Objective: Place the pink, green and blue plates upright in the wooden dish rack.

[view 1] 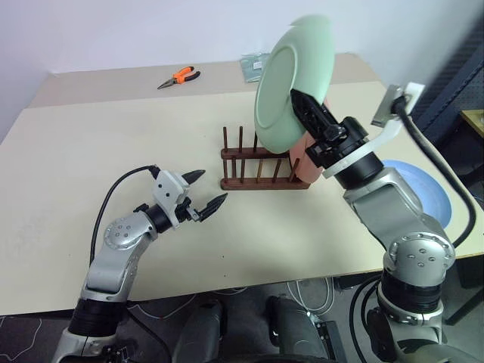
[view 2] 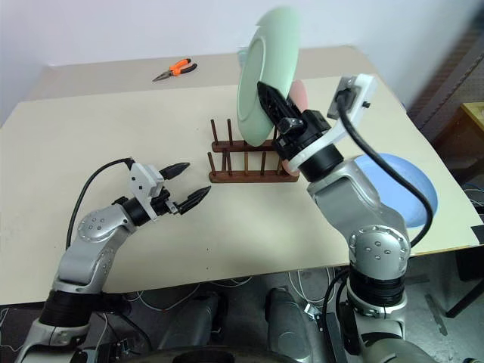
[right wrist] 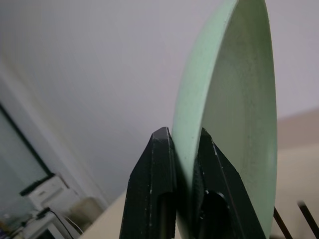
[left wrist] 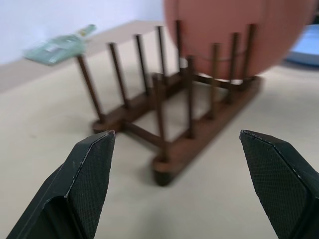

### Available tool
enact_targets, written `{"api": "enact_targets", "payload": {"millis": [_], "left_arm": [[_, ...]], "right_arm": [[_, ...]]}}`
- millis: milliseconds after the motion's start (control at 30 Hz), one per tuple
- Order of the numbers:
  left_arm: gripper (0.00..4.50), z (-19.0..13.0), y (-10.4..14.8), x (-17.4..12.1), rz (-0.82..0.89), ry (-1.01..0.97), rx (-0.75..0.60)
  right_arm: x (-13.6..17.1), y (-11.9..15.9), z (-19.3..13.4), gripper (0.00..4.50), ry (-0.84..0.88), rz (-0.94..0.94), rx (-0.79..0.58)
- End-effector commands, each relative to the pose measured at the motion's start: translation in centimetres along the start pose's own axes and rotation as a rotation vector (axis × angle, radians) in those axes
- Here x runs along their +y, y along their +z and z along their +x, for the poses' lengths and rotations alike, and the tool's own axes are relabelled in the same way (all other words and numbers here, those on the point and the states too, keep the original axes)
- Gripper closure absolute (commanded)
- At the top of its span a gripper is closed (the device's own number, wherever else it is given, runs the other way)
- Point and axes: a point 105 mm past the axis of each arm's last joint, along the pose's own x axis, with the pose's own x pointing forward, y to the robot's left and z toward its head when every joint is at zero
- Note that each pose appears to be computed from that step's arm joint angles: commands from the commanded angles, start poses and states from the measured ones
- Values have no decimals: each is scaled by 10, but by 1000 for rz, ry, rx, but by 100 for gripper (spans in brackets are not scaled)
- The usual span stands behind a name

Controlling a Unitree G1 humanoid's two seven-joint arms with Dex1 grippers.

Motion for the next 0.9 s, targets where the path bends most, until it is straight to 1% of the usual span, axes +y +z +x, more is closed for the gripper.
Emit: {"api": "enact_targets", "payload": {"millis": [33, 200, 333, 400, 433, 500, 600, 633, 667, 767, 833, 900], "left_arm": [[37, -1, 12, -4, 17, -15, -31], [37, 0, 12, -5, 14, -14, -28], [37, 2, 13, -6, 13, -23, -30], [37, 4, 12, -6, 12, -28, -30], [37, 5, 12, -7, 12, -30, -29], [37, 6, 11, -7, 11, -34, -27], [37, 7, 8, -9, -19, -56, -12], [37, 7, 8, -10, -21, -62, -9], [19, 8, 7, -10, -32, -61, -6], [19, 8, 8, -11, -37, -64, -3], [19, 8, 8, -9, -14, -49, 1], [19, 8, 7, -9, -10, -47, 2]], "right_arm": [[0, -5, 2, 445, -19, -34, 19], [-16, -17, 6, 445, -95, -102, 78], [-25, -26, 9, 445, -111, -167, 134], [-27, -29, 11, 370, -100, -197, 156], [-28, -29, 11, 341, -96, -215, 163], [-28, -28, 14, 240, -79, -254, 171], [-22, -21, 18, 85, -19, -443, 183], [-20, -17, 18, 43, -2, -491, 180], [-18, -11, 19, 41, 22, -568, 177], [-10, 12, 13, 41, 113, -768, 157], [-12, 38, 5, 41, 129, -842, 123], [-23, 67, -5, 41, 83, -853, 90]]}}
